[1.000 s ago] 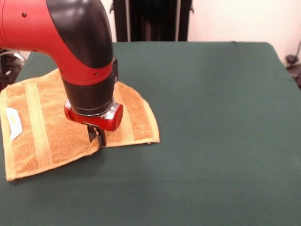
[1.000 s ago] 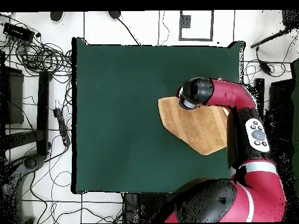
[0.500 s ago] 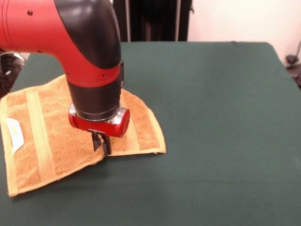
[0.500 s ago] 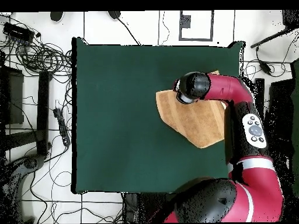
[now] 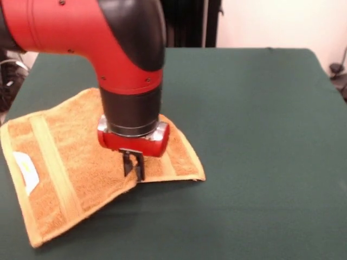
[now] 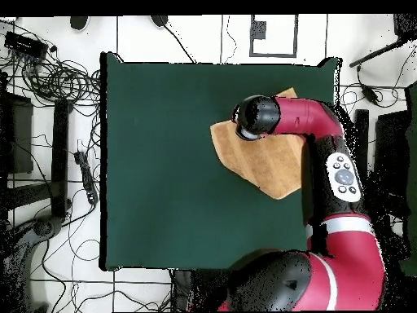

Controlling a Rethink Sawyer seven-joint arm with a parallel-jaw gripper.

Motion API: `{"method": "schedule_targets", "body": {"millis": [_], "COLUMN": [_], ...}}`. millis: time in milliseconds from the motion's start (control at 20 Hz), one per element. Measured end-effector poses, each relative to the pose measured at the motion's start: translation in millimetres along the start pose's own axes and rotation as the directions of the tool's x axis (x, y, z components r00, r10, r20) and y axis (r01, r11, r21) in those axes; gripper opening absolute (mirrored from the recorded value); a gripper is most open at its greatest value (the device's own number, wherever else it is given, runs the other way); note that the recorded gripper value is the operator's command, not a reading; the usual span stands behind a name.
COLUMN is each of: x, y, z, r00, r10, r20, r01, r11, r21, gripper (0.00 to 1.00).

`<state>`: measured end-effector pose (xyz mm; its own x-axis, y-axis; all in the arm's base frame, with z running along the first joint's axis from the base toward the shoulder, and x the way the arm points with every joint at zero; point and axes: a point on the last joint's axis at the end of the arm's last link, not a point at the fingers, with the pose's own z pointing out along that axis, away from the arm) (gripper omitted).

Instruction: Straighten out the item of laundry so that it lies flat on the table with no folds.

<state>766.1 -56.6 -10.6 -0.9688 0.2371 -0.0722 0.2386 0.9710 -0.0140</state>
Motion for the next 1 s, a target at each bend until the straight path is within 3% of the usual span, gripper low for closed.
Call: {"method": "schedule_targets", "body": {"millis": [550,600,1000], "x": [-2,-1,-3], "y": [84,91,92], "z": [-36,-40,-43], "r00": [0.994,0.994,0.989], "r10": [-0.061,-0.061,-0.047], "r20": [0.095,0.095,0.138], "r01": [0.063,0.063,0.051], "r11": [0.998,0.998,0.998], "r21": [-0.020,-0.022,-0.027], "gripper": [0.00,1.00,1.00]}}
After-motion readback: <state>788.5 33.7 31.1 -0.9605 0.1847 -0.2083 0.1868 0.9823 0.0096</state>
